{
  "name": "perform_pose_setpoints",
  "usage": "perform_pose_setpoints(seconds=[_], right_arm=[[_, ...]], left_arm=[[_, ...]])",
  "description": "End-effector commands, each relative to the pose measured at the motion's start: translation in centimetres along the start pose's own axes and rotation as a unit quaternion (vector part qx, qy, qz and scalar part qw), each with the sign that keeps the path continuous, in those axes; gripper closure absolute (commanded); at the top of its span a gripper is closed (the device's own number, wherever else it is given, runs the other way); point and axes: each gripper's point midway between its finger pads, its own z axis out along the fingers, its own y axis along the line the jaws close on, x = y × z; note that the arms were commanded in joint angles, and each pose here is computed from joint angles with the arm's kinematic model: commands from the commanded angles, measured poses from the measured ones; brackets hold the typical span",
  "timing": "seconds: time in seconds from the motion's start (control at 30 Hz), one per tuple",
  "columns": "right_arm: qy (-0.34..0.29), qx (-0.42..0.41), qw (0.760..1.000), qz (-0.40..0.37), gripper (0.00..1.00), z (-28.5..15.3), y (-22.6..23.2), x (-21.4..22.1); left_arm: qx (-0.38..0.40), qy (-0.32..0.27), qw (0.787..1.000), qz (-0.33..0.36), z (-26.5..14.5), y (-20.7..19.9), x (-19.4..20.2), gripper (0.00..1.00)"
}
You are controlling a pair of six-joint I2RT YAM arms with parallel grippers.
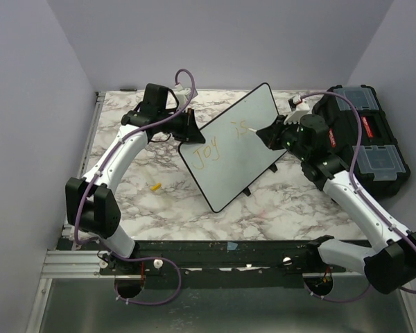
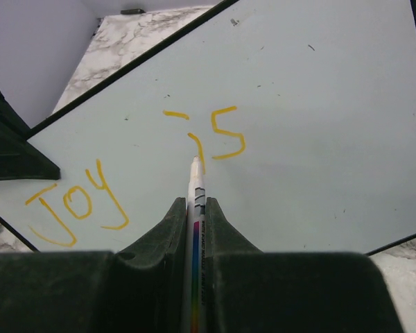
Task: Write a sentence on the whiteboard
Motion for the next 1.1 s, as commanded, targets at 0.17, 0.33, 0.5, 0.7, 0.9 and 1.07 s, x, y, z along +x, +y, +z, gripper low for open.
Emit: perform_pose_setpoints(seconds=[0.17,0.33,0.5,0.7,0.9,1.07], right_arm=[[0.015,-0.015,1.000,0.023,0.99,-1.6,0.6,1.6],[0.038,-0.046,0.998,0.027,0.99,-2.3,1.6,3.0],[0.066,-0.064,0.995,0.029,0.99,-2.7,2.3,4.7],[0.087,-0.053,0.995,0.015,0.99,-3.2,2.6,5.9],[0.100,-0.053,0.994,-0.005,0.99,-3.7,3.4,7.0],[0.119,-0.044,0.991,-0.033,0.99,-3.9,4.7,9.0]], left_arm=[[-0.007,-0.062,0.996,0.062,-1.6,-1.4,-2.6,1.00],[-0.011,-0.064,0.997,0.048,-1.3,-1.0,-2.7,1.00],[-0.008,-0.066,0.997,0.041,-1.1,-1.0,-2.9,1.00],[-0.008,-0.065,0.997,0.032,-0.8,-0.8,-2.7,1.00],[-0.011,-0.065,0.997,0.030,-0.7,-0.6,-2.7,1.00],[-0.011,-0.065,0.998,0.026,-0.6,-0.5,-2.7,1.00]])
